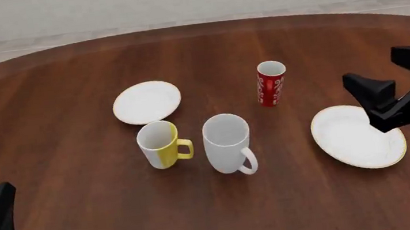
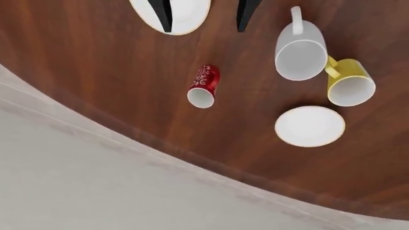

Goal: Put the white mug on the left plate.

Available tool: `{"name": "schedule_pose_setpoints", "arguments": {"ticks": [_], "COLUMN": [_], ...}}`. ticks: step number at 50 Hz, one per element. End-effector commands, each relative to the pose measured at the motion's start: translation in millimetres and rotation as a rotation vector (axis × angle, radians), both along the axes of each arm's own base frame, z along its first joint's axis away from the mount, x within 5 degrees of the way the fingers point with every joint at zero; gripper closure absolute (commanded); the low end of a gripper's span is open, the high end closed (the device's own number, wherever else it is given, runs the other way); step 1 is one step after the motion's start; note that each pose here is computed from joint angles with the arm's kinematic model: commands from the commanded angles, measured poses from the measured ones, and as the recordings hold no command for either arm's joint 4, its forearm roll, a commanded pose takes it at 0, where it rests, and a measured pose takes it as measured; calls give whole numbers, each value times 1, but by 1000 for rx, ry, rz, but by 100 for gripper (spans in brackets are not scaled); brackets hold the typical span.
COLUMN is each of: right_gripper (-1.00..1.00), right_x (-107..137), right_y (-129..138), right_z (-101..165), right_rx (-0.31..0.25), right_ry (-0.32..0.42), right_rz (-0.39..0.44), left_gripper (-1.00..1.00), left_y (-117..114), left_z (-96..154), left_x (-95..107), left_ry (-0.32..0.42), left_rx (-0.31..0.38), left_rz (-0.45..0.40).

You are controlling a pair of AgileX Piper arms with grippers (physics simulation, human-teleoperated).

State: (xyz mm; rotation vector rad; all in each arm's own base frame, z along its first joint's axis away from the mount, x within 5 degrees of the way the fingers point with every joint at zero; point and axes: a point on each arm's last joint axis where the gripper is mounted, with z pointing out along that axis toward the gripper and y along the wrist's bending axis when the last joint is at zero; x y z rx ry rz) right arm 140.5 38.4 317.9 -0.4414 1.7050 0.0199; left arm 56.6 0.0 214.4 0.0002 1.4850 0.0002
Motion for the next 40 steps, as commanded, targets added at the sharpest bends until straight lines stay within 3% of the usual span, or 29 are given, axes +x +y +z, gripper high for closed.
{"name": "schedule_pose_setpoints", "arguments": {"ticks": [1,40], "right_gripper": [-100,-100], "right_x": [14,34], "right_y": [13,51], "right_z": [-1,-25], "right_rx": [-6,-2], "right_ry": [25,99], "right_rz": [51,199], "left_gripper": [-100,-100], "left_y": [0,0], "left_z": [0,0], "left_x": [0,0], "left_ry": [1,0], "left_rx": [-1,0], "left_rz": [0,0]}}
